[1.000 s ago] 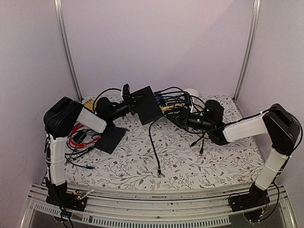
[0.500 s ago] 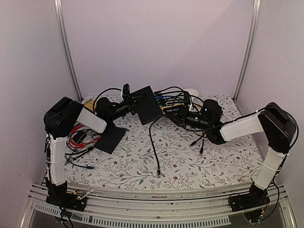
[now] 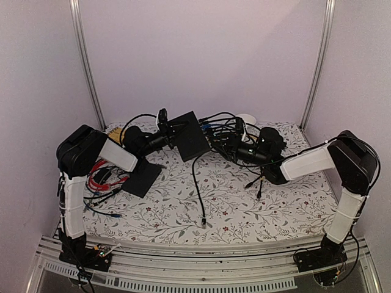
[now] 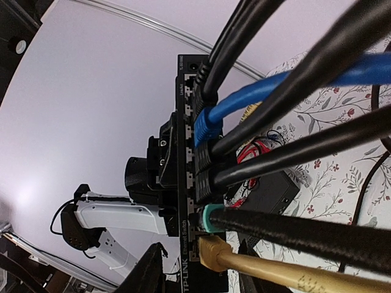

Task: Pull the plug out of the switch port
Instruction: Pull the connector from the switch port.

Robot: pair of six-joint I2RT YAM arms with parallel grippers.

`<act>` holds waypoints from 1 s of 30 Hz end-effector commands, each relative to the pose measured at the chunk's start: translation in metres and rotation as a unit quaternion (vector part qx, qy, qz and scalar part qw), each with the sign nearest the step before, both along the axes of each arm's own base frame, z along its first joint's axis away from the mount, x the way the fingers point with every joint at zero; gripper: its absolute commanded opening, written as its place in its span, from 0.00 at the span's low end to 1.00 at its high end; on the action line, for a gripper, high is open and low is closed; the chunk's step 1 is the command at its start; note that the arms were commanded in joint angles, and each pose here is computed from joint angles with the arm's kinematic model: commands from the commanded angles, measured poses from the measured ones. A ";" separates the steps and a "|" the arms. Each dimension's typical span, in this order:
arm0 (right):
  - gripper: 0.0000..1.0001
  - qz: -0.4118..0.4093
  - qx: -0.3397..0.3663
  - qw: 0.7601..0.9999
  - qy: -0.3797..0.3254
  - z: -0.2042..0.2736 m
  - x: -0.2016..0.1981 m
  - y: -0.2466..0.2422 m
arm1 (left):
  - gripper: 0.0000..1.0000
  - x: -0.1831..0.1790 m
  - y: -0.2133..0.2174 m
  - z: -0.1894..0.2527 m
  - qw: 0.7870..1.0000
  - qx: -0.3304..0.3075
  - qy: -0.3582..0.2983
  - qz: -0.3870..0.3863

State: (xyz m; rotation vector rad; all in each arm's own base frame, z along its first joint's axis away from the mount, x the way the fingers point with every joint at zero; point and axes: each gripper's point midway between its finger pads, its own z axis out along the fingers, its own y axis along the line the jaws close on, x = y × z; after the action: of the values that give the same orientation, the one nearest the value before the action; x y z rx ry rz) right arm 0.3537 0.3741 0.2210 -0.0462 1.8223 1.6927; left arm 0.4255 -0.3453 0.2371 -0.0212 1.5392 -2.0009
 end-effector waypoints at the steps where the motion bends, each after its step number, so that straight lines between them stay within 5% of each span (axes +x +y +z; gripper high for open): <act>1: 0.39 -0.004 0.015 1.000 -0.007 0.007 0.006 0.004 | 0.00 -0.019 0.010 0.065 0.994 -0.064 -0.086 0.007; 30: 0.20 -0.003 0.017 1.000 0.001 0.002 0.012 0.009 | 0.00 -0.021 0.006 0.064 0.994 -0.063 -0.084 0.007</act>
State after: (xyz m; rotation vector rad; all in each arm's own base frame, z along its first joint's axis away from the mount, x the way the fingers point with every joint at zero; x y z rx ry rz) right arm 0.3612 0.3799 0.2213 -0.0287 1.8126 1.7156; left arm 0.4249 -0.3476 0.2376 -0.0295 1.5343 -2.0007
